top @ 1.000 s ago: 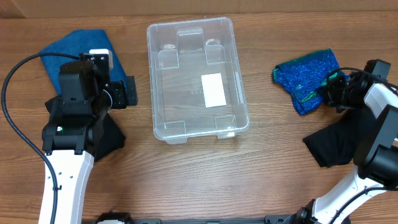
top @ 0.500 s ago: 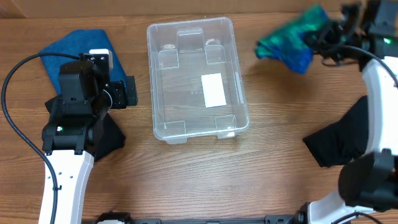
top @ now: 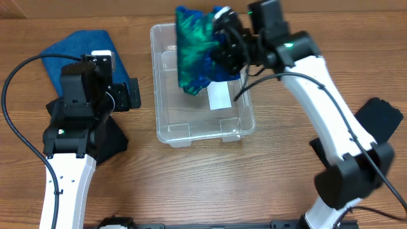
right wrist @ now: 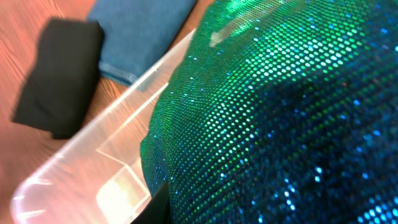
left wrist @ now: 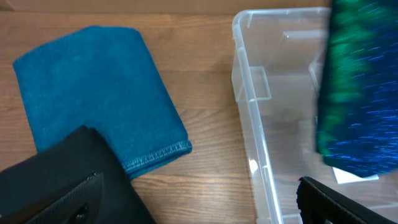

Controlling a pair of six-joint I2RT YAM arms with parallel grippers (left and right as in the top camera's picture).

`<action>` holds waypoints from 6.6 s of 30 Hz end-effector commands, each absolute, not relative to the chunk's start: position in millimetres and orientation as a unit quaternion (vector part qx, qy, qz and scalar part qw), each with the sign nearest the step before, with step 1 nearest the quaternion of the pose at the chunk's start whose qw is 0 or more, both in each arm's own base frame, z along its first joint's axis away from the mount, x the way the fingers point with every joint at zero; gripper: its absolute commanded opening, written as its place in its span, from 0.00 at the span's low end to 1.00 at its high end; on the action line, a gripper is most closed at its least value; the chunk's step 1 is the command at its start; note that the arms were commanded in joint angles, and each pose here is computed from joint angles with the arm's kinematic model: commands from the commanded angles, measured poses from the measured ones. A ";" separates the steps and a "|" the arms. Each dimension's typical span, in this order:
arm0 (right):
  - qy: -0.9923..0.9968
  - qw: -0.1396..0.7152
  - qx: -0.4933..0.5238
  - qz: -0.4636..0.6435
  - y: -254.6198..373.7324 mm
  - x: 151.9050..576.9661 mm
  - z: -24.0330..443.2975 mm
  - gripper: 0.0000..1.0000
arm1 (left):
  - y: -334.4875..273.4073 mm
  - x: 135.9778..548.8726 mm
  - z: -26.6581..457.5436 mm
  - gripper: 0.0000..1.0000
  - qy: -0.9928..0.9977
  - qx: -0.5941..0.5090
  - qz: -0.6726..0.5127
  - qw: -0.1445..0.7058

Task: Pack container
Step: 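Lift the sparkly cloth and lower it into the clear bin, then release the cloth and move the right gripper to the black cloth, then grasp the right black cloth and carry it into the bin, then release the black cloth in the bin's left side and withdraw right gripper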

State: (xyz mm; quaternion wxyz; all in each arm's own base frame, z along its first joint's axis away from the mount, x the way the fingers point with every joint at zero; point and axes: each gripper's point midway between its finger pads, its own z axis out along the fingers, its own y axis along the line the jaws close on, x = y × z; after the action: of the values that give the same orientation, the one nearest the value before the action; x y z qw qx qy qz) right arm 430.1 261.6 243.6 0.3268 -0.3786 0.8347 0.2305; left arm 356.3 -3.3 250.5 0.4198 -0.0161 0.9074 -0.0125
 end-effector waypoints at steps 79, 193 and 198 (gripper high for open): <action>0.897 0.169 0.408 0.003 -114.5 360.3 229.2 1.00 | -5.8 362.5 262.8 1.00 0.900 -0.003 -0.011 0.436; 0.862 0.259 -0.201 0.386 373.5 469.2 143.8 0.04 | -2.3 372.3 271.8 1.00 0.888 -0.008 -0.002 0.459; 0.859 0.241 -0.210 0.400 382.1 464.0 129.6 0.04 | -2.3 370.2 269.0 1.00 0.892 -0.008 -0.002 0.453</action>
State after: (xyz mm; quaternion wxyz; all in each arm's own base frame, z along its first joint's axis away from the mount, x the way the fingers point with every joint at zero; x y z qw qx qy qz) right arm 462.7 370.8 115.3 0.2359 -0.1992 0.8742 0.3748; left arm 367.3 -2.1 260.5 0.4453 -0.0176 0.8952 -0.0096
